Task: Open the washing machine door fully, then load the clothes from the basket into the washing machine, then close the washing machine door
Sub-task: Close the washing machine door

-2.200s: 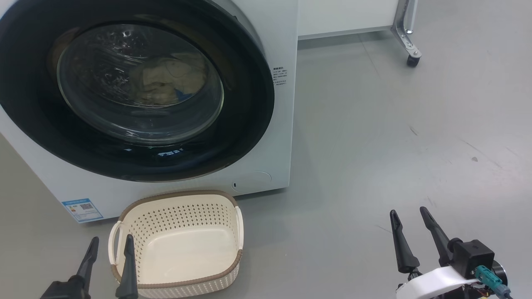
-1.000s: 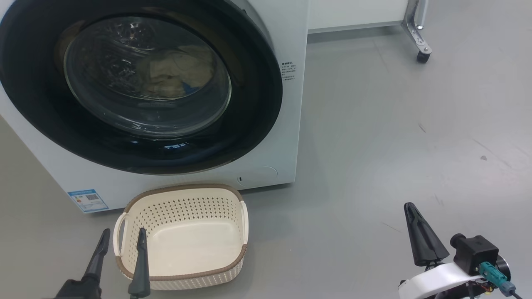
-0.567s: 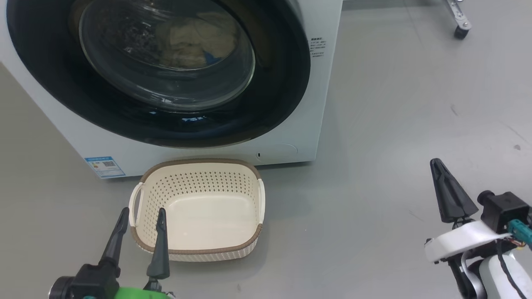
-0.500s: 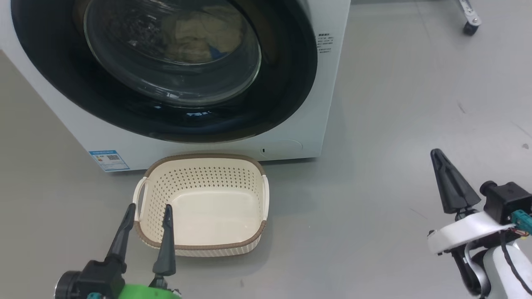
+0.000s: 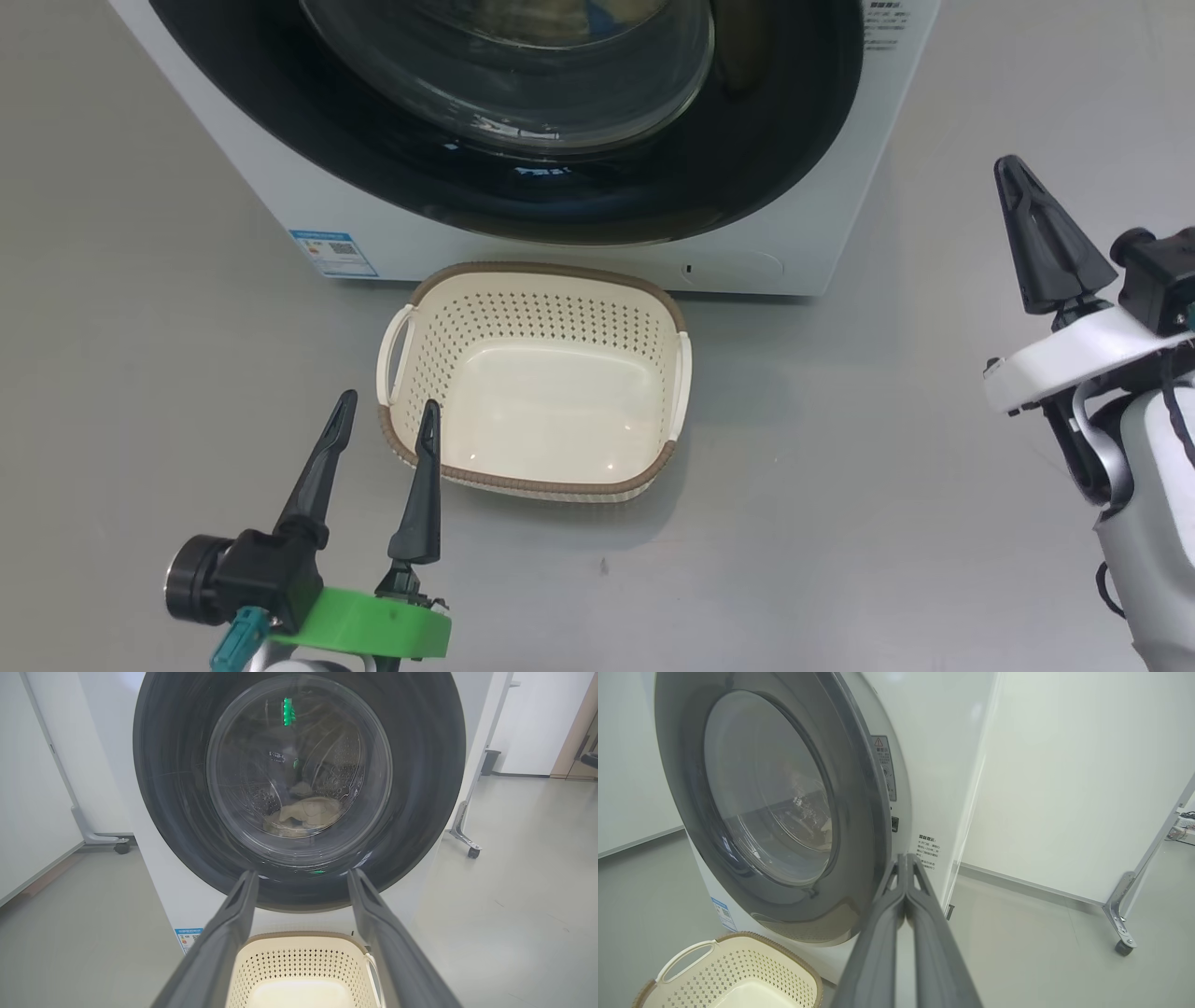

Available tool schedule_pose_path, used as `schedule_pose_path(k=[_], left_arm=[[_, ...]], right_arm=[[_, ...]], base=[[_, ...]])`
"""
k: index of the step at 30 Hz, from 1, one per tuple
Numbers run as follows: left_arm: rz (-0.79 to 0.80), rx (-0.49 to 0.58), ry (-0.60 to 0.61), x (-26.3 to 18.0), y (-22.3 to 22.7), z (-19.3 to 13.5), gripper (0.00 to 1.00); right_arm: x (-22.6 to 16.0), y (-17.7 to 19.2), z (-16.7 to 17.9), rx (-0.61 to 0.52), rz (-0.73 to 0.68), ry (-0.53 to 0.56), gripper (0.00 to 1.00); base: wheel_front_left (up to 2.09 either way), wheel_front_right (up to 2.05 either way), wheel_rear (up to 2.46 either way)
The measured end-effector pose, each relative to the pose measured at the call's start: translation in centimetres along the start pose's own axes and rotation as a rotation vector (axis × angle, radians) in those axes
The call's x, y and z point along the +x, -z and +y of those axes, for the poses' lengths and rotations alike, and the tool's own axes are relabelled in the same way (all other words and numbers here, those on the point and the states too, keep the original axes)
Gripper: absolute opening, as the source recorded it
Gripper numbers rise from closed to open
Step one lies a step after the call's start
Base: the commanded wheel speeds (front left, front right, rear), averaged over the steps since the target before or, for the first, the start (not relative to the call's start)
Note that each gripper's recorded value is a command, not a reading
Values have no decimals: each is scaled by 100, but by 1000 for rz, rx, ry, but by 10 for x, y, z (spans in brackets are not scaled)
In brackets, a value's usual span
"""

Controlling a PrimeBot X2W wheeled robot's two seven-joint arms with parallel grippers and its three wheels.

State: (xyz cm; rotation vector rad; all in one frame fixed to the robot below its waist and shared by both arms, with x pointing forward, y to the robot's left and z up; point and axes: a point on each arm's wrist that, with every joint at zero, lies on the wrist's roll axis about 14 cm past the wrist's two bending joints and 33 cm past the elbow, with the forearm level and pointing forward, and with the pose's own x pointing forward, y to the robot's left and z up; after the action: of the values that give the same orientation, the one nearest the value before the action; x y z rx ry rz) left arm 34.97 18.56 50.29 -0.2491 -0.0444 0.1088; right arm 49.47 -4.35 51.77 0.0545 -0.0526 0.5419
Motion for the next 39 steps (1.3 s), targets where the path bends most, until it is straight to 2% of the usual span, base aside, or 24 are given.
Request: schedule_pose_path(k=[12,26,33,39], left_arm=[[28,23,-81,9,9,20,100],[51,60,-142,12,14,39,100],[60,71,-157,12,15,43,100],[58,71,-167,12,14,46,100]], right_arm=[[68,18,24,-47,33,-150,0],[125,32,55,-103,51,-279,0],[144,33,63,-111,49,-317,0],[158,27,56,-74,37,-291,0]], base=[[0,0,0],[0,0,0],[0,0,0],[0,0,0]])
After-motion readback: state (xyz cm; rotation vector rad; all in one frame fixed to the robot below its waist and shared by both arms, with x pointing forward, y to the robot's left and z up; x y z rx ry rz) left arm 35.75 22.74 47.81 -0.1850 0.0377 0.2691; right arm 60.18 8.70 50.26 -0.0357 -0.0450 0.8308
